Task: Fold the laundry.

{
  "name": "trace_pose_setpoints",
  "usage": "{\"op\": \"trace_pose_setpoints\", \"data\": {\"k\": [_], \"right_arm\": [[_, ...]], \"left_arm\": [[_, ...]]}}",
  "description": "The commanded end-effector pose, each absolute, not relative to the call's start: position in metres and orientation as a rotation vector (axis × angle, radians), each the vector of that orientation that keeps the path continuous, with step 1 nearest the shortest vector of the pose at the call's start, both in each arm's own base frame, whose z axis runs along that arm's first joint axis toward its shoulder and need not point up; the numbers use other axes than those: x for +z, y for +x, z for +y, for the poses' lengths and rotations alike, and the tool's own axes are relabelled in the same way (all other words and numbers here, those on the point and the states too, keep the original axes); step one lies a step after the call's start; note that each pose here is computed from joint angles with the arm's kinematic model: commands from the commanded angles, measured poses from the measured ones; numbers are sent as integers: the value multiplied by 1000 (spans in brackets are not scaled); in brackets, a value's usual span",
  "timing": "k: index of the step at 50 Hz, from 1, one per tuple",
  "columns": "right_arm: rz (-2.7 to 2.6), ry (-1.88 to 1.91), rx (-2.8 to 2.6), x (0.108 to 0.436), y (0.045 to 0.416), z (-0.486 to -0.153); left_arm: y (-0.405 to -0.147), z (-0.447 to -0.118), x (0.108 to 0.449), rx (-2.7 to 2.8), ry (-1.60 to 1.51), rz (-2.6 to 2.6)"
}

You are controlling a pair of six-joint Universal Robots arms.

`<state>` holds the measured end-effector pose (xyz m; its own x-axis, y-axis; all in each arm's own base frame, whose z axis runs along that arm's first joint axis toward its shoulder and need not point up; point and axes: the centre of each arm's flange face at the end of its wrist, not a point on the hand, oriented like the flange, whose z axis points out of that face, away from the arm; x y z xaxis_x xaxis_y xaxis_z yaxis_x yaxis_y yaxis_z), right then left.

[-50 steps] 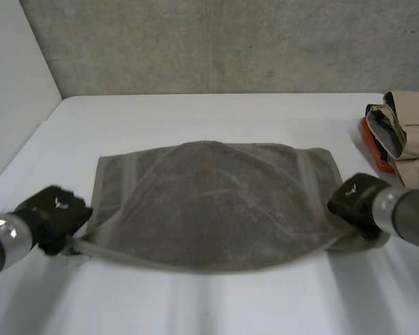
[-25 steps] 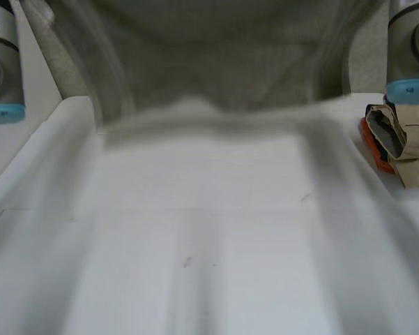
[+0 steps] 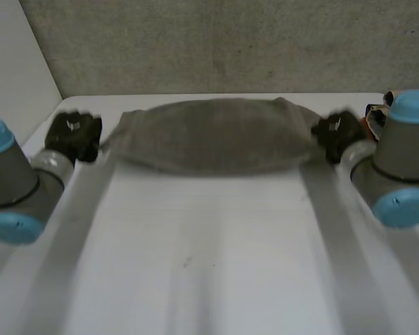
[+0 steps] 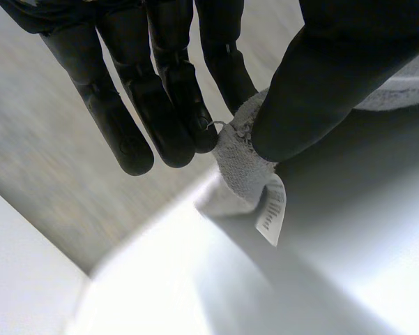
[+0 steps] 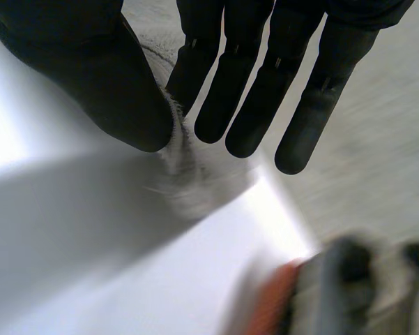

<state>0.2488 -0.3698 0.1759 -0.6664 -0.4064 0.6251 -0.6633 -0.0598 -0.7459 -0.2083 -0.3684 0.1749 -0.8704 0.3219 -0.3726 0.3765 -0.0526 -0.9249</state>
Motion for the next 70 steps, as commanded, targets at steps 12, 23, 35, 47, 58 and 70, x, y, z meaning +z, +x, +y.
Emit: {"op": "trace_pose_setpoints", "data": {"k": [12, 23, 35, 47, 58, 70], "right_arm": [[-2159, 1647, 1000, 194, 178, -221], [-2105, 1328, 1384, 176, 198, -312], [-1785, 1114, 1698, 173, 234, -404], [-1648, 1049, 1842, 146, 257, -466], [-1614, 985, 1965, 164, 278, -470], [-2165, 889, 1916, 232, 250, -389]], "left_arm": [[-155, -185, 171, -1116, 1471, 2307], [-181, -276, 178, -1550, 1327, 2107], [-223, -399, 191, -1922, 1016, 1906], [-249, -457, 161, -1987, 941, 1799], [-279, -443, 149, -2013, 999, 1812], [-278, -394, 206, -2103, 953, 1893]]}}
